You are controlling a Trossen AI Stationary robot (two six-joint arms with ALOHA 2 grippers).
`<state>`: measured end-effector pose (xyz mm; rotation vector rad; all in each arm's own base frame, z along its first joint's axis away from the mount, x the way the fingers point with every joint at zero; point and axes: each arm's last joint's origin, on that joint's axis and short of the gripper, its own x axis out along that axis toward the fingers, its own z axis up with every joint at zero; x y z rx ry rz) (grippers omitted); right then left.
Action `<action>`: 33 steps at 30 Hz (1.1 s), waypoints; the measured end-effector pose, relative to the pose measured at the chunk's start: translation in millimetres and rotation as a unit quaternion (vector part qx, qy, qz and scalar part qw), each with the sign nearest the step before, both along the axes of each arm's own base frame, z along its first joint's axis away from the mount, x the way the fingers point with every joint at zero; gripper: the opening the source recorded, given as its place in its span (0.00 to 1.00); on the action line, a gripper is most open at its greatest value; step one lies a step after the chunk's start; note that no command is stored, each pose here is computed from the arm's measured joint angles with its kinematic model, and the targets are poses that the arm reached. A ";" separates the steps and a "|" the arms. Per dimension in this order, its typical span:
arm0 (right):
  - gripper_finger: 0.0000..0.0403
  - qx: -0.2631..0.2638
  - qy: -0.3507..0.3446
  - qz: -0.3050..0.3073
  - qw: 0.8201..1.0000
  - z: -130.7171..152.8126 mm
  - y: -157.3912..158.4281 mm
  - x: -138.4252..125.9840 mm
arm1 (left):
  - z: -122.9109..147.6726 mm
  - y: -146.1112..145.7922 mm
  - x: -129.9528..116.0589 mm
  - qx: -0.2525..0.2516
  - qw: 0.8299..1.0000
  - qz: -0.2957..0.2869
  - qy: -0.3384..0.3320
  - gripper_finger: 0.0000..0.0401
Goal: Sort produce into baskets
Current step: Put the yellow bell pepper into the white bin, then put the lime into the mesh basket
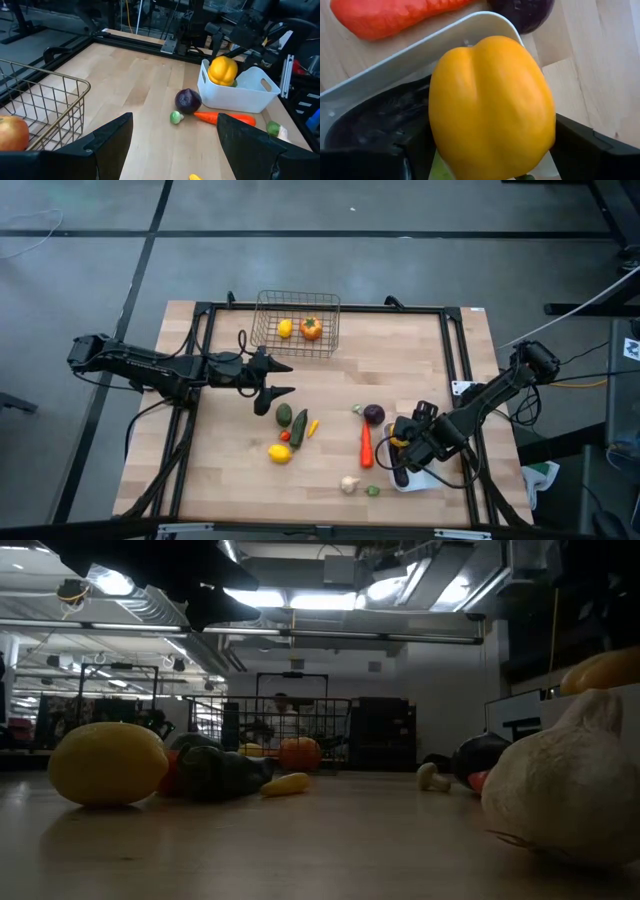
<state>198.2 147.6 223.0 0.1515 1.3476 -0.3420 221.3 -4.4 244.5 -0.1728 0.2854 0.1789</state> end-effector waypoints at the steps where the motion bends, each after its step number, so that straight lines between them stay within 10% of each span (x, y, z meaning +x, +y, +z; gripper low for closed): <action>1: 0.78 0.000 0.000 0.000 1.000 0.0 0.0 0.0 | 0.0 0.0 0.0 0.000 1.000 0.000 0.000 0.71; 33: 0.95 0.006 0.008 0.014 1.000 -0.1 0.5 -0.3 | 0.0 0.1 0.0 -0.001 1.000 0.001 0.000 0.71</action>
